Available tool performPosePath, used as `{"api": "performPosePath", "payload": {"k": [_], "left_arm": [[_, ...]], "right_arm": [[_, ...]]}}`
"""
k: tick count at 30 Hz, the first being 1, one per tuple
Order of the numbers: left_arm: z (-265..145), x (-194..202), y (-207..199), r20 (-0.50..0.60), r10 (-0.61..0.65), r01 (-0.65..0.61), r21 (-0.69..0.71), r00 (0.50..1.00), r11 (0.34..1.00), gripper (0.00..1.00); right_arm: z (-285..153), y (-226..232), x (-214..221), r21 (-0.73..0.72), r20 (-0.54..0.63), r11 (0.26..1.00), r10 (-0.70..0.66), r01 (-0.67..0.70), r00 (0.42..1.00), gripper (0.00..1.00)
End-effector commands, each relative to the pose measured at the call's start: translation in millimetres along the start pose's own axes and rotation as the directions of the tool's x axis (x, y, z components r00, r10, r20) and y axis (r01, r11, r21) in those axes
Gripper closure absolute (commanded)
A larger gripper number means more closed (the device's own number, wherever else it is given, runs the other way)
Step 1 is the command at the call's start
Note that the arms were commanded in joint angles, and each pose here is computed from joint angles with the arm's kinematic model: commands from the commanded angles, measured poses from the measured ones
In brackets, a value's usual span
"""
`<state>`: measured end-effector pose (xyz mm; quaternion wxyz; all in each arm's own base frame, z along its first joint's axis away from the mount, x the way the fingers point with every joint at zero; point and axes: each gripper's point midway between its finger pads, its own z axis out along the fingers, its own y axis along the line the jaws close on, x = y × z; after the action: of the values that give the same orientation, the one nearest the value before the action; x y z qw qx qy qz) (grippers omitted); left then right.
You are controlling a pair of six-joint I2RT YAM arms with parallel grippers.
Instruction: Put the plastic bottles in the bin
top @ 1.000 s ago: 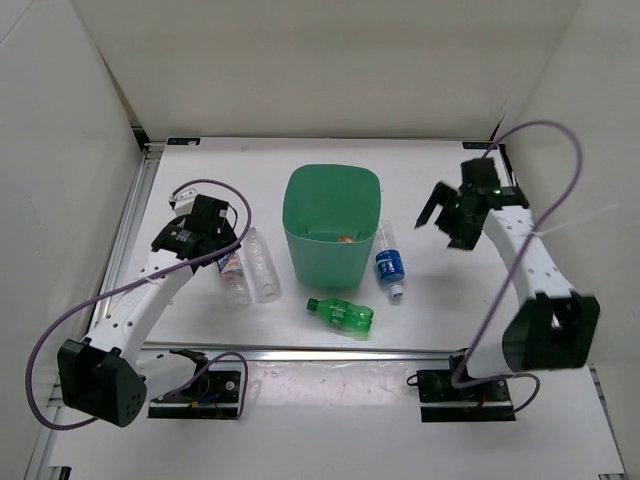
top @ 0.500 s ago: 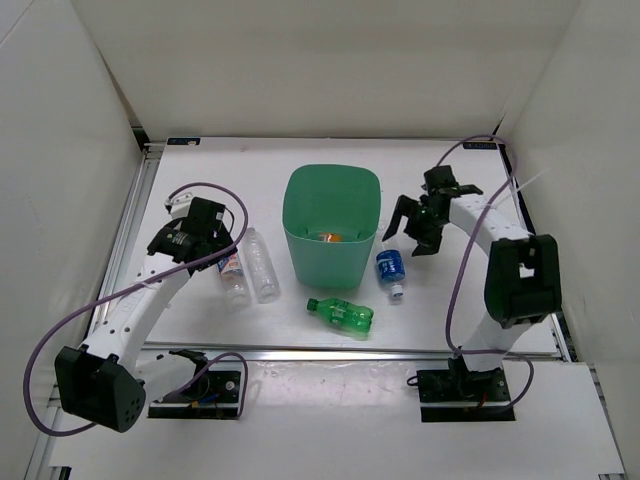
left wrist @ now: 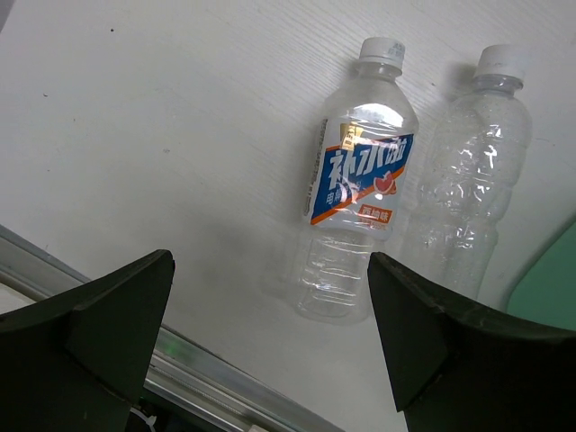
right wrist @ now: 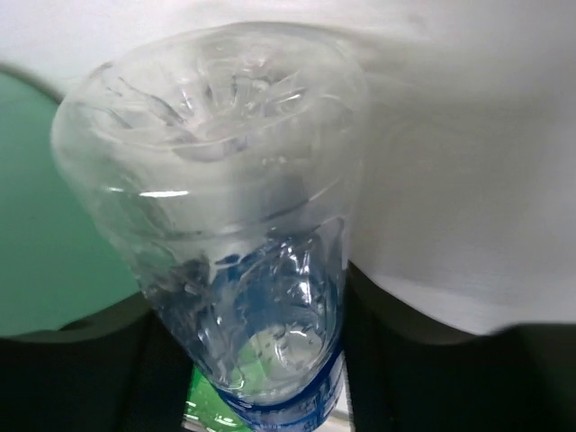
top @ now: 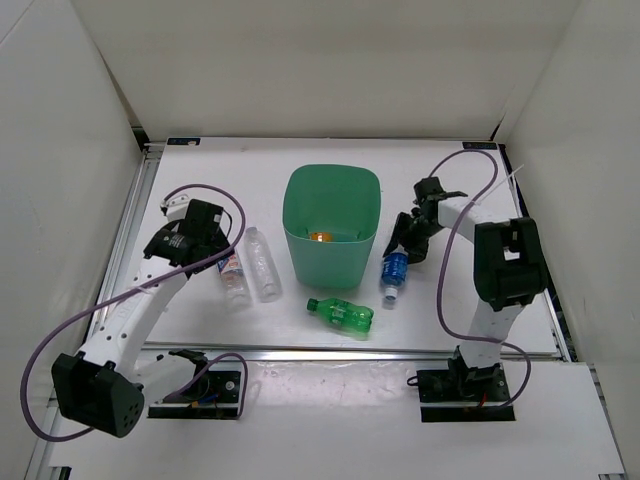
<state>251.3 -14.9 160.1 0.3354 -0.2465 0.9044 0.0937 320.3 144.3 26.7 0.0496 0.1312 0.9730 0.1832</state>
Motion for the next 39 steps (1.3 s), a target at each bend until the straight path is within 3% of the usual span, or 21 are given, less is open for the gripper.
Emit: {"api": "performPosePath", "payload": {"k": [1,4,5,6,8,11,14,17,18,21,25,27,29,30,31,36,38,39], "left_arm": [[-8,-10,6,0.040,-0.032,0.033,-0.006,0.999,0.999,0.00],[-5,-5,9,0.035,-0.032,0.033,-0.023,0.999,0.999,0.00],[-6,-6,9,0.041,-0.046,0.047,-0.018,0.998,0.999,0.00],[-5,-3,10,0.035,-0.041,0.042,-0.023,0.999,0.999,0.00],[-5,-3,10,0.043,-0.048,0.048,-0.016,0.998,0.999,0.00],[3,4,8,0.034,-0.055,0.055,-0.011,0.998,0.998,0.00],[6,3,5,0.034,-0.055,0.055,-0.011,0.998,0.998,0.00],[7,-1,-2,0.020,-0.051,0.051,-0.007,0.999,0.999,0.00],[7,-1,-5,0.013,-0.051,0.051,0.001,0.999,0.999,0.00],[5,-11,-11,0.030,-0.055,0.054,0.016,0.998,0.998,0.00],[-1,-21,-14,0.050,-0.047,0.046,0.034,0.998,0.998,0.00],[-7,-30,-17,0.069,-0.050,0.047,0.050,0.996,0.998,0.00],[-11,-32,-22,0.065,-0.057,0.052,0.076,0.996,0.996,0.00],[-11,-33,-22,0.065,-0.057,0.053,0.076,0.996,0.996,0.00],[-13,-34,-25,0.062,-0.062,0.056,0.094,0.996,0.994,0.00],[-17,-38,-22,0.076,-0.081,0.073,0.100,0.994,0.992,0.00],[-11,-26,-25,0.015,-0.013,0.010,0.156,1.000,0.988,0.00],[0,-13,-34,-0.064,-0.013,0.026,0.211,0.998,0.977,0.00]], "right_arm": [[-19,-23,-3,0.051,0.052,0.998,0.027,-0.030,0.998,0.54],[-81,-24,-18,0.057,0.159,0.991,0.114,-0.125,0.981,0.72],[-102,-31,-28,0.133,0.221,0.979,0.124,-0.156,0.967,0.74],[-143,-14,-53,0.118,0.325,0.980,0.116,-0.162,0.939,0.76],[-191,2,-59,0.098,0.391,0.982,0.113,-0.163,0.914,0.79],[-276,70,-75,-0.116,0.544,0.993,0.062,0.001,0.837,0.80],[-346,141,-73,-0.276,0.663,0.932,0.008,0.234,0.749,0.78],[-361,195,-58,-0.363,0.664,0.850,-0.052,0.382,0.746,0.78],[-343,213,-47,-0.360,0.636,0.833,-0.110,0.420,0.764,0.78],[-323,235,-43,-0.291,0.663,0.832,-0.180,0.472,0.727,0.78],[-287,246,-37,-0.202,0.649,0.837,-0.275,0.509,0.709,0.68],[-262,245,-31,-0.160,0.618,0.846,-0.316,0.509,0.720,0.43],[-251,233,-33,-0.098,0.601,0.875,-0.327,0.474,0.729,0.26],[-264,235,-39,-0.078,0.634,0.875,-0.326,0.477,0.702,0.10],[-274,236,-37,-0.061,0.648,0.872,-0.336,0.486,0.683,0.01],[-368,230,-24,-0.058,0.800,0.855,-0.269,0.515,0.537,0.00],[-362,217,-14,-0.072,0.793,0.863,-0.255,0.501,0.554,0.00],[-380,206,1,-0.085,0.814,0.856,-0.235,0.510,0.530,0.00]]}}
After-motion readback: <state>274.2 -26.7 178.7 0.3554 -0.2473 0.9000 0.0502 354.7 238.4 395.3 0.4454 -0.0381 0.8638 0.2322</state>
